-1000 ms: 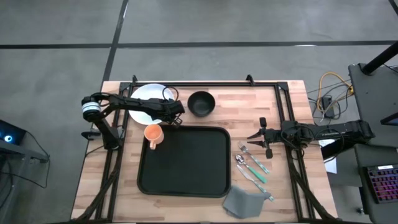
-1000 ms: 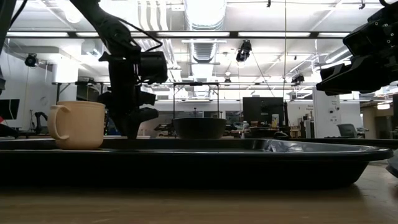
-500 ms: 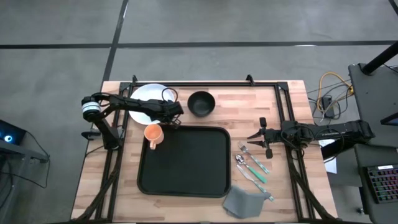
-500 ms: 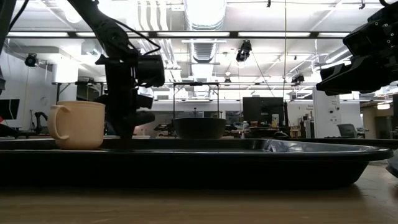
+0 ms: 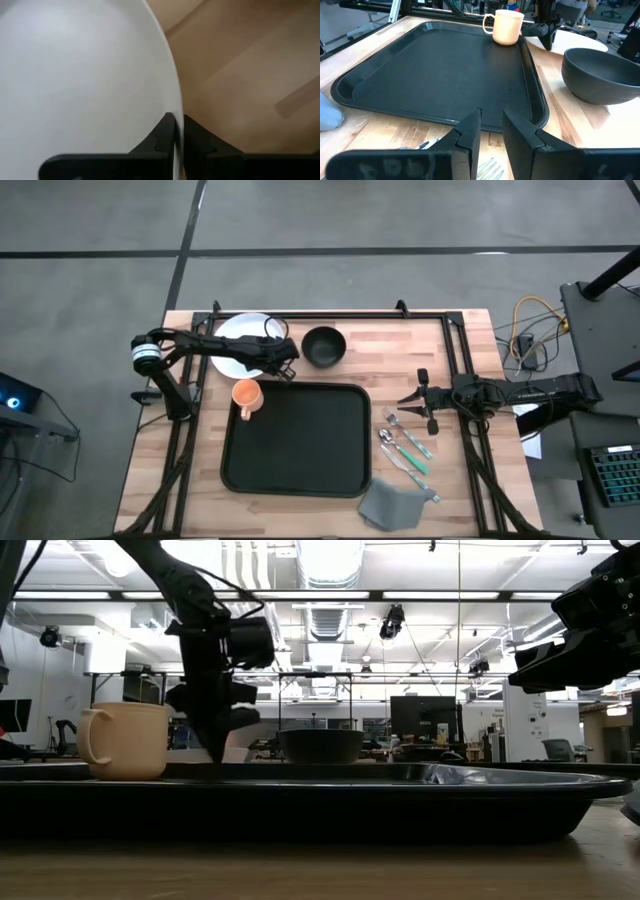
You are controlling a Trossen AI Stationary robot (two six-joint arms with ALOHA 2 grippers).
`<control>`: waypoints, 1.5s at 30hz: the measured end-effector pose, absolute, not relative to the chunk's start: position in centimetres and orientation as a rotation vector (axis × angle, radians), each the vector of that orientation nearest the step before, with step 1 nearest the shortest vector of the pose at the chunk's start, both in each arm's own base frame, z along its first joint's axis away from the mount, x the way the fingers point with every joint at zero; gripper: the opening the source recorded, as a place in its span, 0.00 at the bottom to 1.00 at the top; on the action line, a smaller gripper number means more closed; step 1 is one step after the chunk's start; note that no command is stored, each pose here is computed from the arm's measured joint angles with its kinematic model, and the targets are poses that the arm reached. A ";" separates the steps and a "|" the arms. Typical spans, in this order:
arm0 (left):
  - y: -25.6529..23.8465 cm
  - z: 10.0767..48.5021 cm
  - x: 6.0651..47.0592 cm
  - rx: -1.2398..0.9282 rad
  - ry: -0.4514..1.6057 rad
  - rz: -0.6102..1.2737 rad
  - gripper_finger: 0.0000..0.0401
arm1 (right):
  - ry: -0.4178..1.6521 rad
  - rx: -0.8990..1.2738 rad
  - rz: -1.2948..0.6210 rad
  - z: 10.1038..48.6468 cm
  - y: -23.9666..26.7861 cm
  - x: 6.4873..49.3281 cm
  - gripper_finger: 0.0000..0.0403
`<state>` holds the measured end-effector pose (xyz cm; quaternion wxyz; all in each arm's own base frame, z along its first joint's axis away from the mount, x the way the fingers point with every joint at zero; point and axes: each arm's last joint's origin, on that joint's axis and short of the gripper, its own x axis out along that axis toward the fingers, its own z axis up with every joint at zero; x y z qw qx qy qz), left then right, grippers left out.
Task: Set up tray
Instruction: Put the white plate on the black serving tray
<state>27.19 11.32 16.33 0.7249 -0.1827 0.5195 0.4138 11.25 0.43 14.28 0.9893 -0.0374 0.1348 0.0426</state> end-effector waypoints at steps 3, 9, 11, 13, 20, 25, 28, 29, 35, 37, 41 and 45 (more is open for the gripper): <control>11.5 17.1 27.7 -0.388 1.132 0.898 0.00 | 0.270 -0.075 0.085 14.3 0.4 11.2 0.17; 11.9 19.1 28.7 -0.334 1.110 0.888 0.00 | 0.271 -0.075 0.086 14.3 0.4 11.2 0.17; 12.0 19.9 29.0 -0.312 1.102 0.890 0.00 | 0.270 -0.075 0.085 14.3 0.4 11.2 0.17; 12.2 20.7 29.3 -0.294 1.102 0.886 0.00 | 0.270 -0.075 0.085 14.3 0.4 11.2 0.17; 12.2 23.9 30.4 -0.217 1.084 0.870 0.00 | 0.270 -0.075 0.085 14.3 0.4 11.2 0.17; 11.7 26.1 30.7 -0.158 1.091 0.891 0.00 | 0.270 -0.075 0.085 14.3 0.4 11.2 0.17; 11.0 27.4 31.2 -0.133 1.076 0.881 0.00 | 0.271 -0.075 0.085 14.3 0.4 11.2 0.17; 10.7 27.7 31.4 -0.124 1.069 0.869 0.00 | 0.271 -0.075 0.085 14.3 0.4 11.2 0.17; 7.9 29.5 32.7 -0.050 1.023 0.763 0.00 | 0.270 -0.075 0.085 14.3 0.4 11.2 0.17; 6.7 30.0 33.0 -0.025 1.016 0.725 0.00 | 0.270 -0.075 0.085 14.3 0.4 11.2 0.17; 4.0 30.8 33.5 0.034 1.003 0.638 0.00 | 0.270 -0.075 0.085 14.3 0.4 11.2 0.17; 1.1 30.9 33.6 0.107 1.014 0.544 0.00 | 0.271 -0.075 0.085 14.3 0.4 11.2 0.17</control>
